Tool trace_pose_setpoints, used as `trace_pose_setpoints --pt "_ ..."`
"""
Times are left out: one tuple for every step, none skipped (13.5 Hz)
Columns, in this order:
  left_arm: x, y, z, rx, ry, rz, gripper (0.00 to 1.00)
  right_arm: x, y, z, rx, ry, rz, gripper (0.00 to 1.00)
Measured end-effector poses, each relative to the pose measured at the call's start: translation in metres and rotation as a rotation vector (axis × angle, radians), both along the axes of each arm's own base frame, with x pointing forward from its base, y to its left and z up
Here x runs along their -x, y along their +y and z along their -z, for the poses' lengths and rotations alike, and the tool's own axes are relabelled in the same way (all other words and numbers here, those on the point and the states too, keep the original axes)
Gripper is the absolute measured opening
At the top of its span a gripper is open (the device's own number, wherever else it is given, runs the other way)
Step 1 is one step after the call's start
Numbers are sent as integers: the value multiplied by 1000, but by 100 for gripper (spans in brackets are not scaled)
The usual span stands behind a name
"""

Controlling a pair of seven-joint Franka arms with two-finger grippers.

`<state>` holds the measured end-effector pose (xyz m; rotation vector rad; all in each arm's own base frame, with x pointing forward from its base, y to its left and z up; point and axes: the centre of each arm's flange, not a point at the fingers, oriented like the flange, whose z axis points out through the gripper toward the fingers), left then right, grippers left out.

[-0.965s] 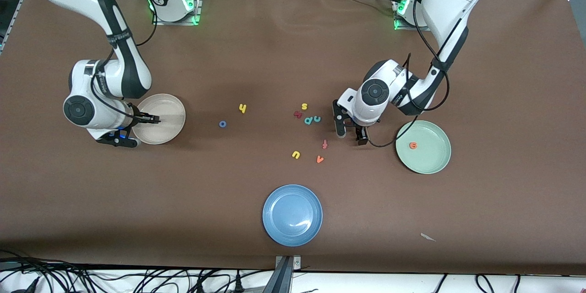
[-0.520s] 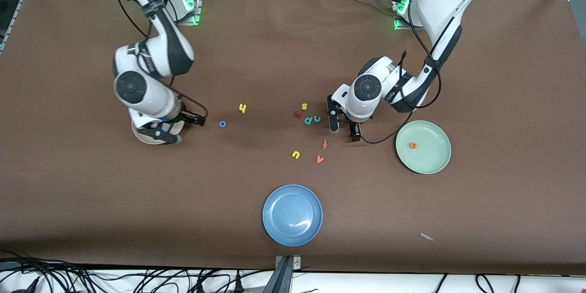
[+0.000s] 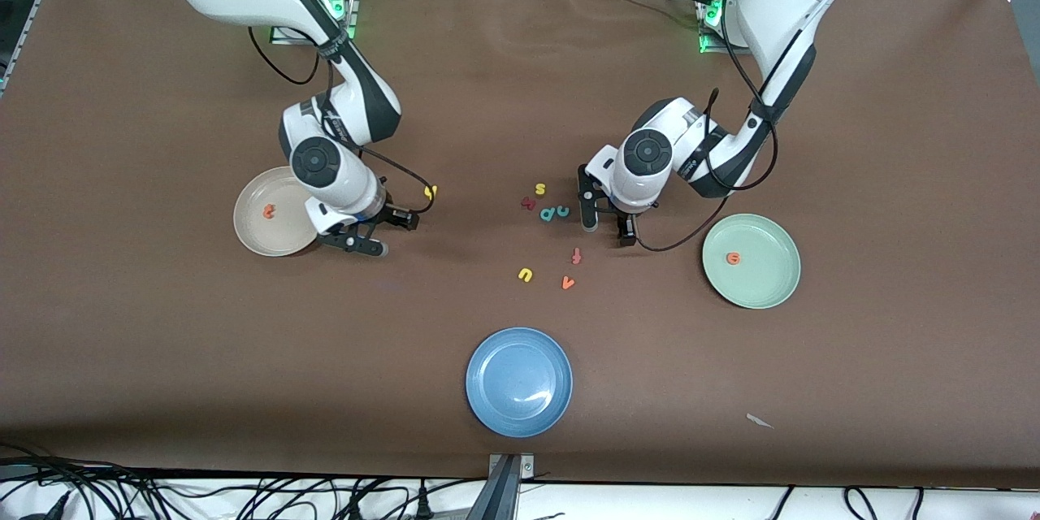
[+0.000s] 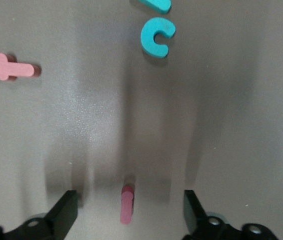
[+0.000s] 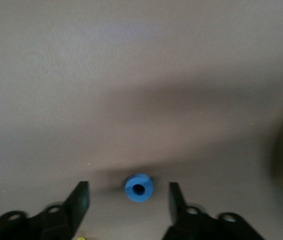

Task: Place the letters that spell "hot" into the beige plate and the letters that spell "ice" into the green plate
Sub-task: 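Grasp the pink piece with the left gripper while the right gripper grasps blue o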

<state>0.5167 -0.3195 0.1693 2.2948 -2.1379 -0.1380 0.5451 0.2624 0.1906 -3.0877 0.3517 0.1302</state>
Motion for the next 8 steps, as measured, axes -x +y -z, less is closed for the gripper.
trace_pose_setpoints --pt "0 0 0 -9 -7 16 77 2 2 3 3 3 -8 65" --pt "0 0 0 -14 -14 26 64 2 3 5 10 2 -22 65" --pt "0 0 -1 -14 -17 28 52 3 2 7 19 1 -37 64" --pt "-1 0 -1 -14 -18 29 41 3 2 9 25 1 -46 58" --pt "-1 0 -2 -14 -19 30 32 4 1 11 28 3 -50 57" --pt "-1 -1 -3 -14 -23 32 21 4 1 13 29 5 -51 58" --pt "-2 -1 -4 -15 -24 33 12 4 1 13 29 6 -52 56" --pt "-2 0 -4 -15 -24 30 11 4 1 13 29 6 -53 55"
